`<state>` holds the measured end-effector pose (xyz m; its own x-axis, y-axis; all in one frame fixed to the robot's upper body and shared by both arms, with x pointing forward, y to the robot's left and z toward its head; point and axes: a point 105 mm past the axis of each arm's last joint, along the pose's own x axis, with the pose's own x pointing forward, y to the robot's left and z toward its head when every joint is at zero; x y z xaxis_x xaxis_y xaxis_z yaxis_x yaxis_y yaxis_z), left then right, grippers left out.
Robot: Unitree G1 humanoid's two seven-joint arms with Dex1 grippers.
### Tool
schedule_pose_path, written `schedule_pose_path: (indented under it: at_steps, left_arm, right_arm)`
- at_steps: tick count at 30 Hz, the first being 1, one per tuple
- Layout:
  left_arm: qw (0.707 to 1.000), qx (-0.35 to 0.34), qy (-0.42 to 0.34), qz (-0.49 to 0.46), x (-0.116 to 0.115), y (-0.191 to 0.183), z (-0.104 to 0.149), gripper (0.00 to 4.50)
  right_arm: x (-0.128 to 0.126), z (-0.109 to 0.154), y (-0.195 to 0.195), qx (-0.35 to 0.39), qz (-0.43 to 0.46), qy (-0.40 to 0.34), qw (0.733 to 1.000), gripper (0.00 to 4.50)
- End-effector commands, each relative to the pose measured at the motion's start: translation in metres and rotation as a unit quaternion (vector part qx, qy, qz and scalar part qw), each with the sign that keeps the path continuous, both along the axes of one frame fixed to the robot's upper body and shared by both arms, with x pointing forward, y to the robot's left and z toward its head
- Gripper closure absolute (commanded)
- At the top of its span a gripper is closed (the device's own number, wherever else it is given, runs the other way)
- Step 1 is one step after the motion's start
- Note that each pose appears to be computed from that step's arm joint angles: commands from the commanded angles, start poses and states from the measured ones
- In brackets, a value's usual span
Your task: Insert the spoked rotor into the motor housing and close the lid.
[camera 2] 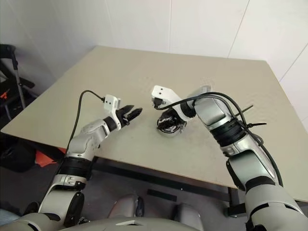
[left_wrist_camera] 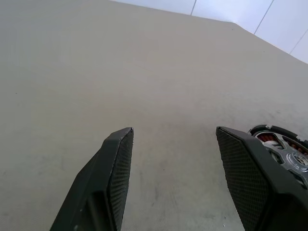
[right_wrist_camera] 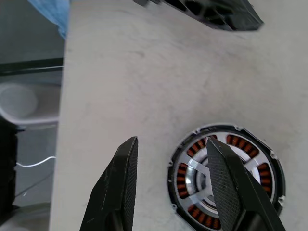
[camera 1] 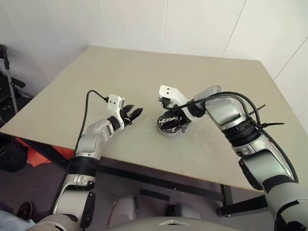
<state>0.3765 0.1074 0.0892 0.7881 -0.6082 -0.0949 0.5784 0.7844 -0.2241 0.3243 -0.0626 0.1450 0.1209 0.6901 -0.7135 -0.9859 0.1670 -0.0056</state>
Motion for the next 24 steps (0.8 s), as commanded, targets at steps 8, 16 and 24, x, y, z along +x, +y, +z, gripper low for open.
schedule_pose_path:
  at_steps: [8, 16, 24]
  left_arm:
    - [1.0, -0.003, -0.026, 0.002, 0.002, 0.002, 0.013, 1.59]
    - [0.999, 0.008, -0.044, -0.004, 0.001, 0.008, 0.025, 1.59]
    - [0.999, 0.013, -0.045, -0.017, 0.001, 0.005, 0.026, 1.59]
  right_arm:
    - [0.044, 0.09, -0.003, 0.098, -0.062, -0.174, 0.978, 2.01]
    - [0.074, 0.085, -0.084, 0.062, -0.174, -0.298, 0.936, 2.68]
    - [0.051, 0.069, -0.156, -0.006, -0.249, -0.3, 0.921, 4.46]
